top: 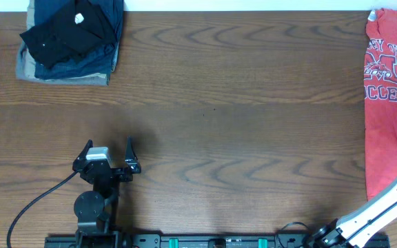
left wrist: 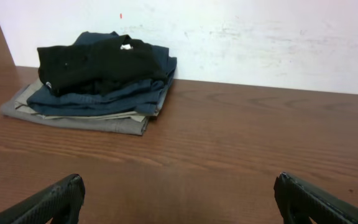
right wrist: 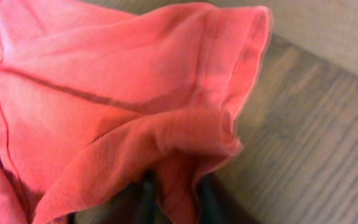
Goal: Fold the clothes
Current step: 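Reach the right gripper to the red t-shirt and grasp its sleeve, then lift the red t-shirt with the right gripper and drag it to table center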
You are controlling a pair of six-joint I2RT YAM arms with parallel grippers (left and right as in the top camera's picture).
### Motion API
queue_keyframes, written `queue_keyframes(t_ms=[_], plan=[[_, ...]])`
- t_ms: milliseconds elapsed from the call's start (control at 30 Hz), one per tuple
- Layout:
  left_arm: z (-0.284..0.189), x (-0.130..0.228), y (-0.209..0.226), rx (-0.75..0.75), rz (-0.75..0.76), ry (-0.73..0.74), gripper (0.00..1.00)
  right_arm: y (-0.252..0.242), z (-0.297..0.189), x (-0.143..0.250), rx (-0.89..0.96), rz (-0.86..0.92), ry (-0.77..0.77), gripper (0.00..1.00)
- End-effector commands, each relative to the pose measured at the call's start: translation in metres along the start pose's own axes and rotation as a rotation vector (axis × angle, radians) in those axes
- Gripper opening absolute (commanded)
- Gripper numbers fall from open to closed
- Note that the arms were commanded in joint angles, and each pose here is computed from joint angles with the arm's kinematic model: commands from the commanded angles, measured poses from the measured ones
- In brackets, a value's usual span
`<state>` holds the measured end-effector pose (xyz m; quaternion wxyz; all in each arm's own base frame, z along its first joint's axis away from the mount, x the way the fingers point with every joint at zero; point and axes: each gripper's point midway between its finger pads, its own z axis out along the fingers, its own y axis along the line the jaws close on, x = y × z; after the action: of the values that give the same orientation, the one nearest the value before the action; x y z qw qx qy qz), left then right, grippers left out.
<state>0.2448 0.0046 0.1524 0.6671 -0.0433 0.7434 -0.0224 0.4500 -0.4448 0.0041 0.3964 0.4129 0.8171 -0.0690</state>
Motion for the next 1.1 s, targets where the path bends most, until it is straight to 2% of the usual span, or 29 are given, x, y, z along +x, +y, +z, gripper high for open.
queue_keyframes(t_ms=[0, 167, 333, 467, 600, 700, 800, 900, 1067], plan=[[0.001, 0.017, 0.008, -0.039, -0.007, 0.049, 0.98, 0.003, 0.011, 0.022, -0.005, 0.01, 0.058, 0.01], [0.001, 0.017, 0.008, -0.039, -0.007, 0.049, 0.98, 0.009, -0.006, 0.006, -0.008, 0.007, 0.046, 0.01], [0.001, 0.017, 0.008, -0.039, -0.007, 0.049, 0.98, 0.033, -0.043, -0.035, -0.035, -0.015, -0.02, 0.01], [0.001, 0.017, 0.008, -0.039, -0.007, 0.049, 0.98, 0.075, -0.077, -0.056, -0.083, -0.054, -0.048, 0.01], [0.001, 0.017, 0.008, -0.039, -0.007, 0.049, 0.98, 0.136, -0.103, -0.053, -0.158, -0.116, -0.037, 0.01], [0.001, 0.017, 0.008, -0.039, -0.007, 0.049, 0.98, 0.197, -0.118, -0.03, -0.246, -0.183, 0.008, 0.01], [0.001, 0.017, 0.008, -0.039, -0.007, 0.049, 0.98, 0.266, -0.134, 0.01, -0.384, -0.258, 0.085, 0.01], [0.001, 0.017, 0.008, -0.039, -0.007, 0.049, 0.98, 0.34, -0.162, 0.067, -0.536, -0.351, 0.188, 0.01], [0.001, 0.017, 0.008, -0.039, -0.007, 0.049, 0.98, 0.435, -0.222, 0.165, -0.704, -0.521, 0.318, 0.01]])
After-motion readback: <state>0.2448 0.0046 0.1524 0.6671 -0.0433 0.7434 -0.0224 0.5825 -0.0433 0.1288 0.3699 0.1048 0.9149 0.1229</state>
